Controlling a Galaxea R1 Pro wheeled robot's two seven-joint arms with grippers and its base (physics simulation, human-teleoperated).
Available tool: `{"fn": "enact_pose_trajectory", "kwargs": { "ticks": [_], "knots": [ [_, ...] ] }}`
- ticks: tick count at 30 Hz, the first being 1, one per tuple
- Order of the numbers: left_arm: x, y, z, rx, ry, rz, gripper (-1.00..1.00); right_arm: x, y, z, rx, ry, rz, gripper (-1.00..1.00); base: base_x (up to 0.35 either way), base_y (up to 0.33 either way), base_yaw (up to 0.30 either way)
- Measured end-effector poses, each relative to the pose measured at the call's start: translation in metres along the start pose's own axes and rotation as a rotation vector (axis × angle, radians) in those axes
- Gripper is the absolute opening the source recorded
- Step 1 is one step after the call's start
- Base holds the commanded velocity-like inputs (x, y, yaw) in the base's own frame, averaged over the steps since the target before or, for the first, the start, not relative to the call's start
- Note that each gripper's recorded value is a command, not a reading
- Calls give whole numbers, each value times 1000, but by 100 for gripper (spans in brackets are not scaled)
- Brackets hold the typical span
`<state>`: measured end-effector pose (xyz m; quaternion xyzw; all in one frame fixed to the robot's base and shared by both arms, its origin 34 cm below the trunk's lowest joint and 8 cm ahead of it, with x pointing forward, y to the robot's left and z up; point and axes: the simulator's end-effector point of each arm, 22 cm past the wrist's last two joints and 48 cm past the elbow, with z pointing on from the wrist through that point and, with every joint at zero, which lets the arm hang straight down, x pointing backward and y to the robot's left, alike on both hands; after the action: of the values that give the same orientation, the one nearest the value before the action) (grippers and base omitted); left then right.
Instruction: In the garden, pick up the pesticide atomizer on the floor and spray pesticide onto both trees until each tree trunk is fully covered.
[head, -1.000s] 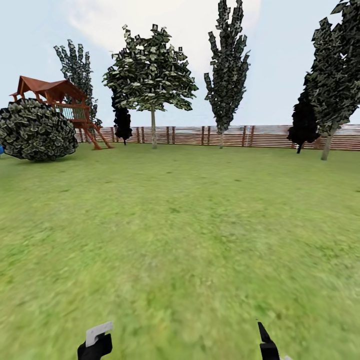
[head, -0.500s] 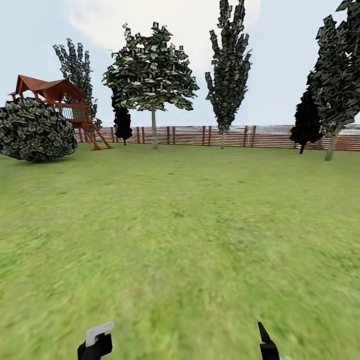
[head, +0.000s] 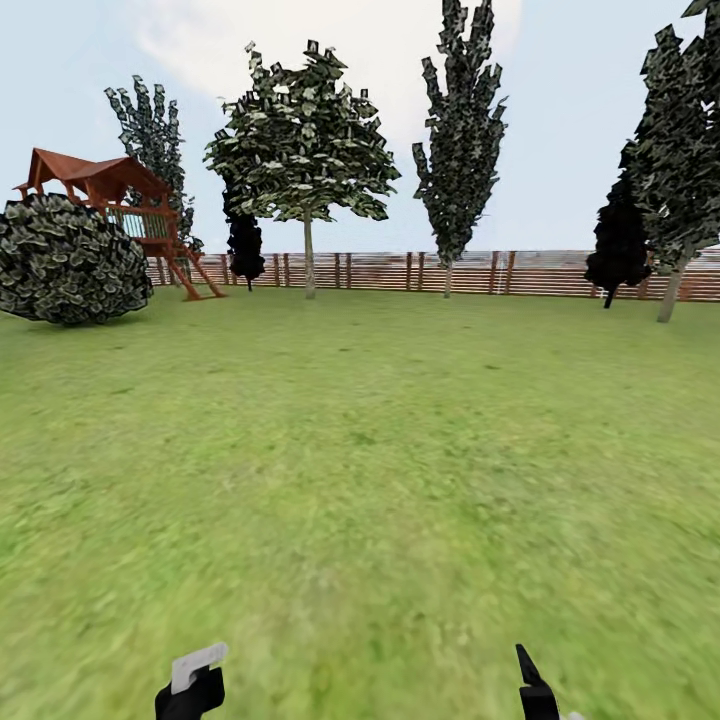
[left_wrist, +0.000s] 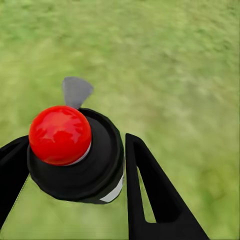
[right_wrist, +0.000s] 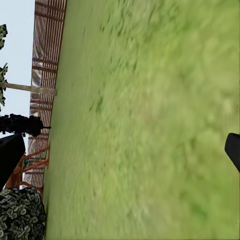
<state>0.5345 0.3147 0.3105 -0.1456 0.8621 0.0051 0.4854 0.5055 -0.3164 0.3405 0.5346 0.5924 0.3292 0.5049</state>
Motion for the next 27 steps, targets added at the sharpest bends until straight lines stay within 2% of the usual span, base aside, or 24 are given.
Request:
{"fn": "enact_pose_trajectory", "kwargs": {
  "ticks": [27],
  "knots": [
    [0, 0, 0, 0, 0, 0, -100, 0, 0, 0, 0, 0, 0, 100, 323, 122, 0]
  ]
}}
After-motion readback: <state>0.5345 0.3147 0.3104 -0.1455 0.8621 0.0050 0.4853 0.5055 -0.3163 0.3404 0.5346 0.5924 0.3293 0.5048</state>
